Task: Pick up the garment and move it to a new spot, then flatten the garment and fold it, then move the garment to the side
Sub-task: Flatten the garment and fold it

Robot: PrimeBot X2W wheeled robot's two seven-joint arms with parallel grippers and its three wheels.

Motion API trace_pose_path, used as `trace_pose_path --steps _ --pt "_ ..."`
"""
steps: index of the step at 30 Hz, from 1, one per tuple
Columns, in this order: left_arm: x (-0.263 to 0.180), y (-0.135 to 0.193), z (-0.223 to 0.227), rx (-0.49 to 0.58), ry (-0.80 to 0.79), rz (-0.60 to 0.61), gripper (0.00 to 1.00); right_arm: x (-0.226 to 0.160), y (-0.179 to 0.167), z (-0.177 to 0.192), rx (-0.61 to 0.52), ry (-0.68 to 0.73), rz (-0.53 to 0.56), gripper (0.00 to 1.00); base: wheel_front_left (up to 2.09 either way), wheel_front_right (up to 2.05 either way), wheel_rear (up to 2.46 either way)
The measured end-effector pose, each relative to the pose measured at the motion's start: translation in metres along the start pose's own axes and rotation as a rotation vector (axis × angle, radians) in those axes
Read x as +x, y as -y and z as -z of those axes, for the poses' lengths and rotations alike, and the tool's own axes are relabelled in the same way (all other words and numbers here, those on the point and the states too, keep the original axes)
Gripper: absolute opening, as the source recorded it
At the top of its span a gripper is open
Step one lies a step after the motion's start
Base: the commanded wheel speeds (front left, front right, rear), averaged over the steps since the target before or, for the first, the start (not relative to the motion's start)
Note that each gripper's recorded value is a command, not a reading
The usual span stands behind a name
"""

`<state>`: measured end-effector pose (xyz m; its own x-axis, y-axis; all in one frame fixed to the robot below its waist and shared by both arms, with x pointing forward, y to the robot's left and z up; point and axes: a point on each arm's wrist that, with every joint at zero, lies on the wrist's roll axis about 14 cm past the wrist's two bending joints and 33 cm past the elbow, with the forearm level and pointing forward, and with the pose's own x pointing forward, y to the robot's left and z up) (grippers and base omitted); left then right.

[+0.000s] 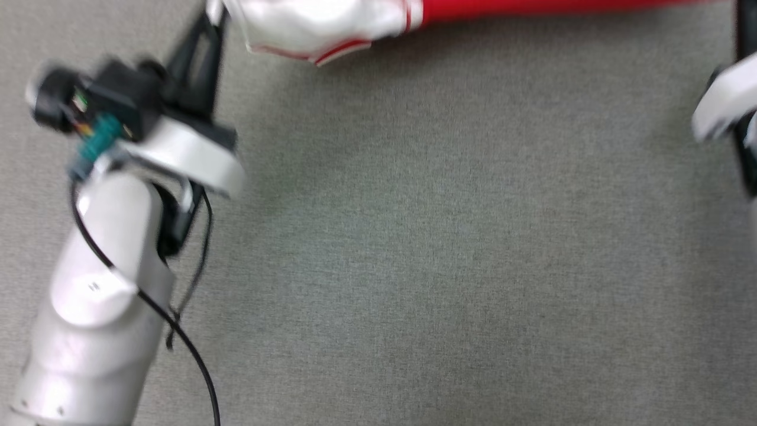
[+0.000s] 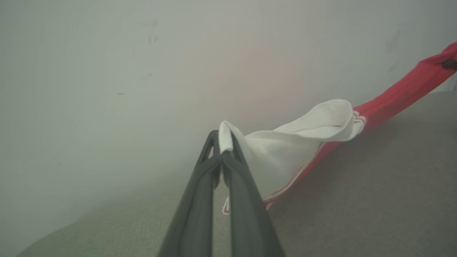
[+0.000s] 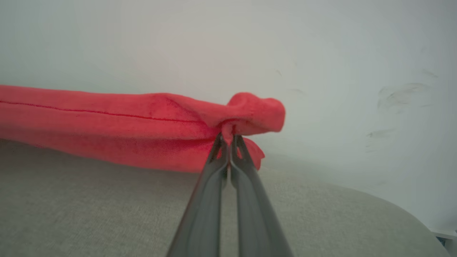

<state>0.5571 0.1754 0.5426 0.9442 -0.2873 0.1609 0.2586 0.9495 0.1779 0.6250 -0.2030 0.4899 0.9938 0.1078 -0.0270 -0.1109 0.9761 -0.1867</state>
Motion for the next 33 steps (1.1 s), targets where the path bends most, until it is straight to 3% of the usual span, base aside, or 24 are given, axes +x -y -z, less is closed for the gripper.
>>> trace_pose_path --steps 8,18,33 --pt "-0.071 0.033 0.021 -0.045 -0.130 0.065 0.00 -0.067 -0.023 0.026 0.055 -0.093 -0.064 0.00 0.00 0.00 0.00" --pt "-0.149 0.066 0.043 -0.016 -0.278 0.176 0.00 -0.138 -0.042 0.061 0.136 -0.245 -0.114 0.00 0.00 0.00 0.00" --pt "-0.245 0.100 0.046 -0.043 -0.449 0.266 0.00 -0.218 -0.046 0.076 0.260 -0.353 -0.143 0.00 0.00 0.00 0.00"
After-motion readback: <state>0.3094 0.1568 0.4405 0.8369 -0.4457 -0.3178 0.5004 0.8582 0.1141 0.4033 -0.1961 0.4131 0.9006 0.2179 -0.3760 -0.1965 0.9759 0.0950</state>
